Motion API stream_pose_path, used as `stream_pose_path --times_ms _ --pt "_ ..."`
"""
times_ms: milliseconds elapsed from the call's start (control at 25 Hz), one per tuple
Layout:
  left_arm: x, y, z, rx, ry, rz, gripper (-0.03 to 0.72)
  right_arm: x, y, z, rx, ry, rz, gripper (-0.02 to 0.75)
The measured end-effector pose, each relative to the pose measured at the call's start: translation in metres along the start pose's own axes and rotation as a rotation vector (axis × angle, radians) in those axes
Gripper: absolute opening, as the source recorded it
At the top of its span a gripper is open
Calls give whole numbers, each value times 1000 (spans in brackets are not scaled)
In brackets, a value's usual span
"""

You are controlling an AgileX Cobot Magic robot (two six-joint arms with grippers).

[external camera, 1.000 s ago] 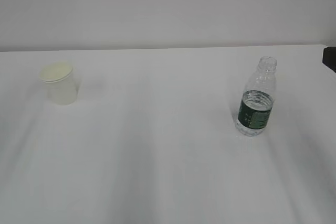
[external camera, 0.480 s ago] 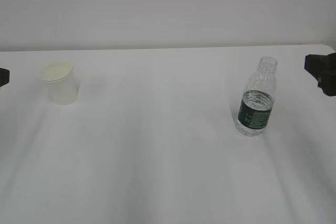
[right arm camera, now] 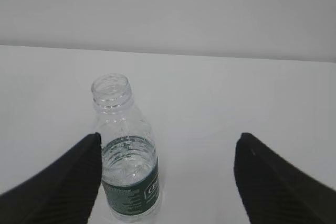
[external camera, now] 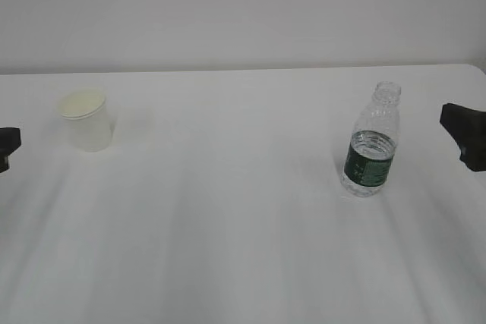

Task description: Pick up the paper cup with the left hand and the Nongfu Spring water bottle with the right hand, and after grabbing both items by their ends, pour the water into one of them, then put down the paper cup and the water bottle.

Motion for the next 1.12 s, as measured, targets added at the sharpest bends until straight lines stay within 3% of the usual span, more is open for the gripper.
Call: stream_pose_path --times_ms 280,720,1120 --pt "12 0 17 18 -110 6 428 6 5 18 -33 7 -31 588" --pt "25 -20 41 -26 -121 99 424 24 16 57 -2 6 -106 587" --pt "47 -23 50 -34 -277 140 420 20 27 86 -52 -9 -187 588"
Point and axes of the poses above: a point on each arm's last joint axis where the gripper is mounted, x pointing back along that axis away from the gripper, y along the wrist's bending axis when the last joint is at zero, z = x × y, the point moved 4 cm from there along -x, pointing out along that axis toward the gripper, and after that the axes turned 2 degrees about -x, right-handed, at the moved point
